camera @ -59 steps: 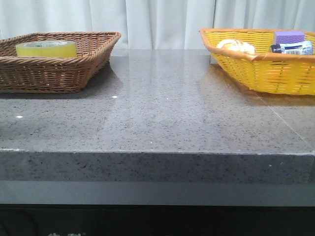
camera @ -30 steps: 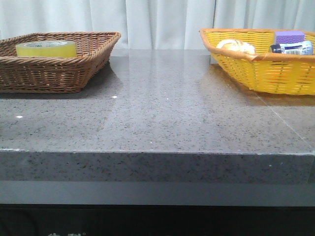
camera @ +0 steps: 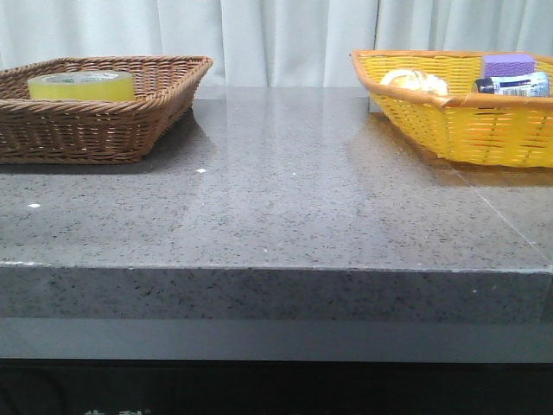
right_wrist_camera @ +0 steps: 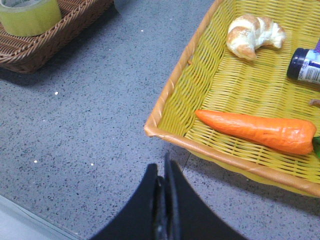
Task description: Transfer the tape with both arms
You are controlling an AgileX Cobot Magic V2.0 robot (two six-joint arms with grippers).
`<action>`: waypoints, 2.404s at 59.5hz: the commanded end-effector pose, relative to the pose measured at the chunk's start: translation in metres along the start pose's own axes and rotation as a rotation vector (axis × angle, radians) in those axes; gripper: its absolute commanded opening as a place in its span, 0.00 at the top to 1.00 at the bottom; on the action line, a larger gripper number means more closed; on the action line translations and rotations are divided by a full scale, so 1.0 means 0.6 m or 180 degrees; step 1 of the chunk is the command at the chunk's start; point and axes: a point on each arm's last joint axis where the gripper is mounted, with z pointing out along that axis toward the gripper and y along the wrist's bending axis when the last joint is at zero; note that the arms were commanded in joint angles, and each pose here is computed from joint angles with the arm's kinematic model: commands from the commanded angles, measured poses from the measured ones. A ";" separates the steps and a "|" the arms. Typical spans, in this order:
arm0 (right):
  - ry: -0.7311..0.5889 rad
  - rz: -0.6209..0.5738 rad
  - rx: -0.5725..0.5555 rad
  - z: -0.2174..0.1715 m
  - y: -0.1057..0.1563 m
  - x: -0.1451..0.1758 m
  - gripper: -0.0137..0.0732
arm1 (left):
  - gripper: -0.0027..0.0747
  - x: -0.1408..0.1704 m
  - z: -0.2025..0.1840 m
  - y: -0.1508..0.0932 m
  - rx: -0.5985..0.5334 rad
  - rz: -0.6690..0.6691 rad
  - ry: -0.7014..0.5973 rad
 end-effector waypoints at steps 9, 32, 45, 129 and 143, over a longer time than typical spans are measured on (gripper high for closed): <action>-0.0316 -0.0044 0.0042 -0.010 -0.002 -0.024 0.92 | 0.99 0.061 -0.040 0.028 -0.0419 -0.0189 -0.0898; -0.0316 -0.0041 0.0040 -0.010 -0.002 -0.024 0.92 | 0.99 0.239 -0.058 0.028 -0.0866 -0.0561 -0.1795; -0.0316 -0.0041 0.0040 -0.010 -0.002 -0.024 0.92 | 0.99 0.298 -0.035 0.030 -0.0986 -0.0559 -0.2157; -0.0327 -0.0041 0.0041 -0.010 -0.002 -0.024 0.92 | 0.99 0.316 -0.018 0.033 -0.0993 -0.0582 -0.2167; -0.0327 -0.0041 0.0041 -0.010 -0.002 -0.024 0.92 | 0.99 0.316 -0.018 0.031 -0.0945 -0.0569 -0.2174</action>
